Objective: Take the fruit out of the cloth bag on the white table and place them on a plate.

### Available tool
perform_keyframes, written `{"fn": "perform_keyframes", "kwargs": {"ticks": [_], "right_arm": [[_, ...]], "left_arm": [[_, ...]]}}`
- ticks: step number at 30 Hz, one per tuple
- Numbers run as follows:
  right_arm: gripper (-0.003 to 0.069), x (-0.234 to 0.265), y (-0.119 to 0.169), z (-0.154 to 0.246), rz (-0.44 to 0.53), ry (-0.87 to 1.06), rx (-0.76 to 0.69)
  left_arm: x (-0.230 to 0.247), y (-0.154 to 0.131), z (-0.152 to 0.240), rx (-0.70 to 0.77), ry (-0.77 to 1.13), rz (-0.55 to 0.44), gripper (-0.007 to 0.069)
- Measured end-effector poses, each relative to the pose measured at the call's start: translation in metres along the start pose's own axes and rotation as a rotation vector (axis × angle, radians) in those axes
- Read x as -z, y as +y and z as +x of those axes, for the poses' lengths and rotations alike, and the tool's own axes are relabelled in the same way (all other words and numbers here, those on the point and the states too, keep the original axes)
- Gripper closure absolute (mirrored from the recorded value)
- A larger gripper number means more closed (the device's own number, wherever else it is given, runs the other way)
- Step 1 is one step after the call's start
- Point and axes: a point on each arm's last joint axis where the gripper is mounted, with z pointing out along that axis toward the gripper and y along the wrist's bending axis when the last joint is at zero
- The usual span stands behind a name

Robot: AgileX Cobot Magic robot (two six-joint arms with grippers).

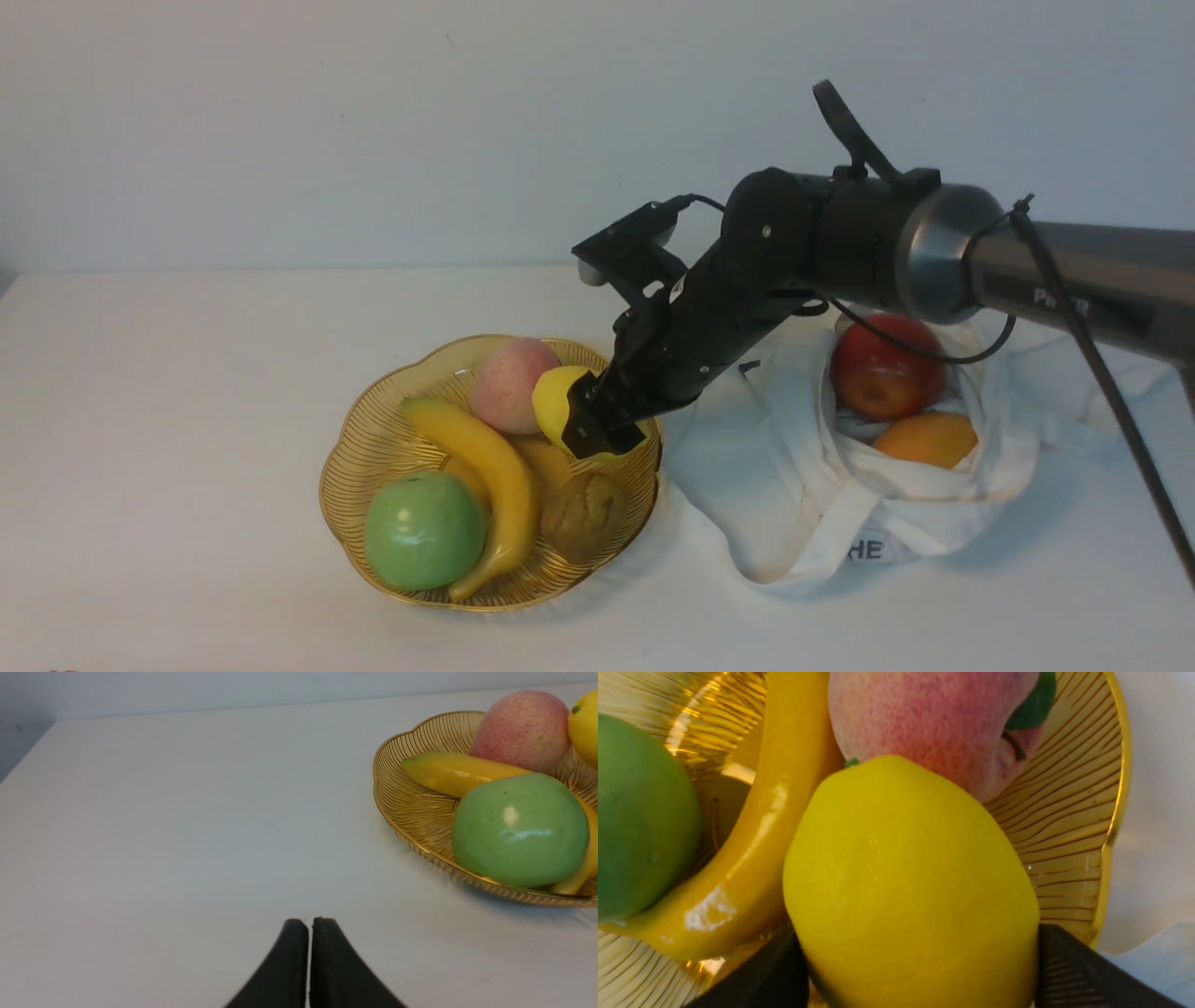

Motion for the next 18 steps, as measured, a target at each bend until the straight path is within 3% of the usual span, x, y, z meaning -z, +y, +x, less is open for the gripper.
{"fn": "perform_keyframes", "kwargs": {"ticks": [4, 10, 18], "right_arm": [[0.0086, 0.000, -0.001, -0.001, 0.006, -0.008, -0.001], [-0.0020, 0.000, -0.001, -0.001, 0.009, -0.007, 0.000], [-0.0027, 0.022, -0.001, -0.001, 0.074, 0.041, -0.006]], "left_arm": [[0.000, 0.000, 0.000, 0.000, 0.000, 0.000, 0.0633], [0.000, 0.000, 0.000, 0.000, 0.000, 0.000, 0.0633], [0.000, 0.000, 0.000, 0.000, 0.000, 0.000, 0.0633]]}}
